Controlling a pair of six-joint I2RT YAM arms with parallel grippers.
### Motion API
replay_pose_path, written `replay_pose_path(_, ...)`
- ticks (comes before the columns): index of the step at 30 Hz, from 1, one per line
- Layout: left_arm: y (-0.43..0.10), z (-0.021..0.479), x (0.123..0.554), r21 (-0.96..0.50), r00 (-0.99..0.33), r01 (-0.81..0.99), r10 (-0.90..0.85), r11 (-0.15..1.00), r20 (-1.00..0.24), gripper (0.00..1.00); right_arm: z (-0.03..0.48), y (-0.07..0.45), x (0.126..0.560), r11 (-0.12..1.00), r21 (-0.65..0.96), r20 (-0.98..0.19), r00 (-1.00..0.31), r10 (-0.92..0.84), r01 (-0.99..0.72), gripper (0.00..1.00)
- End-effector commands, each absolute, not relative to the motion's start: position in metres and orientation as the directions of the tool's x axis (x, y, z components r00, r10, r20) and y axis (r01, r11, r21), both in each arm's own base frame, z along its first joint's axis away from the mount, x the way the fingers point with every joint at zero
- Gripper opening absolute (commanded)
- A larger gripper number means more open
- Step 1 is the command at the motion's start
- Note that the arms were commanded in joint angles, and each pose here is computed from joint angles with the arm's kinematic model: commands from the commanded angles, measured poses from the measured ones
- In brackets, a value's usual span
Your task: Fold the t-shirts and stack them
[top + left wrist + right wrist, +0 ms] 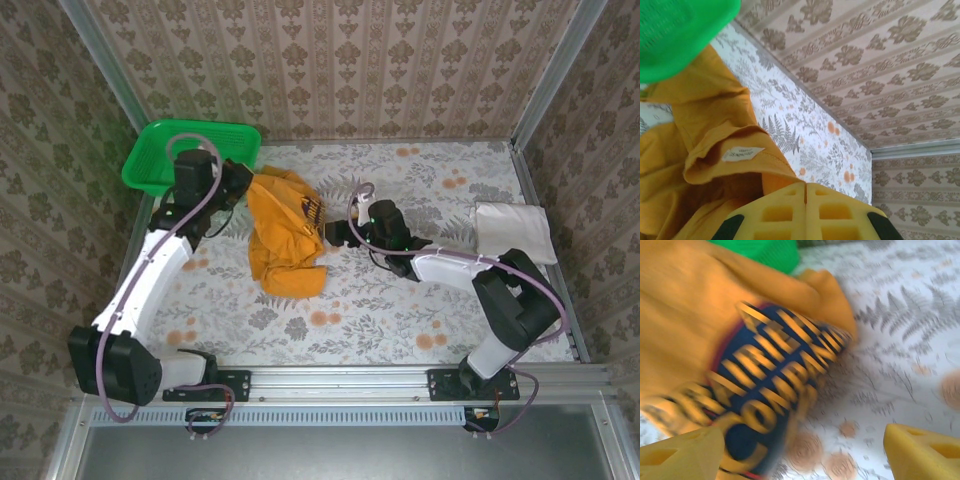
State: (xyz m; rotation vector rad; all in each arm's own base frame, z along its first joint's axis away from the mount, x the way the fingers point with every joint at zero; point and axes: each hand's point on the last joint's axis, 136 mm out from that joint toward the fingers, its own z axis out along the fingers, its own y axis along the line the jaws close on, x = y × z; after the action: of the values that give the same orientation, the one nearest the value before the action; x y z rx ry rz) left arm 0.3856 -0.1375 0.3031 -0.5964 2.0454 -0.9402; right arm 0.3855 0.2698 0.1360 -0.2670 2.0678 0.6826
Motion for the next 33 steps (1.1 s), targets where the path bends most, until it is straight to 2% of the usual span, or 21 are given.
replay_pose_path(1,-0.126,0.338,0.374,-0.752,-0.566,-0.023,-0.629,0.659,-0.533,0.00,0.113,0.274,0.383,0.822,0.412,-0.797,-0.592,0.116,-0.394,0.84)
replay_pose_path(10,-0.083,0.424,0.351,-0.686,-0.418,0.055,-0.608,0.725,-0.675,0.00,0.086,0.324,0.375,0.758,0.379,-0.810,-0.586,-0.006,-0.532,0.82)
replay_pose_path(14,-0.068,0.449,0.339,-0.660,-0.348,0.062,-0.603,0.749,-0.718,0.00,0.089,0.352,0.365,0.678,0.382,-0.824,-0.563,-0.058,-0.629,0.81)
replay_pose_path(21,-0.058,0.449,0.337,-0.650,-0.331,0.037,-0.605,0.759,-0.724,0.00,0.082,0.379,0.326,0.563,0.381,-0.815,-0.554,-0.171,-0.734,0.81)
replay_pose_path(25,-0.053,0.446,0.336,-0.648,-0.325,0.023,-0.607,0.761,-0.725,0.00,0.059,0.370,0.295,0.574,0.364,-0.765,-0.587,-0.265,-0.734,0.82)
replay_pose_path(29,-0.047,0.444,0.335,-0.647,-0.315,0.009,-0.612,0.762,-0.725,0.00,0.035,0.352,0.282,0.631,0.348,-0.685,-0.648,-0.334,-0.693,0.80)
replay_pose_path(31,-0.045,0.443,0.335,-0.648,-0.309,0.005,-0.615,0.762,-0.725,0.00,0.035,0.347,0.283,0.655,0.334,-0.670,-0.660,-0.341,-0.678,0.75)
replay_pose_path(32,-0.044,0.442,0.335,-0.648,-0.308,0.003,-0.616,0.762,-0.725,0.00,0.035,0.346,0.282,0.658,0.336,-0.659,-0.667,-0.347,-0.674,0.66)
replay_pose_path(33,-0.044,0.442,0.336,-0.649,-0.308,0.004,-0.617,0.761,-0.724,0.00,0.033,0.345,0.281,0.658,0.339,-0.642,-0.677,-0.360,-0.672,0.48)
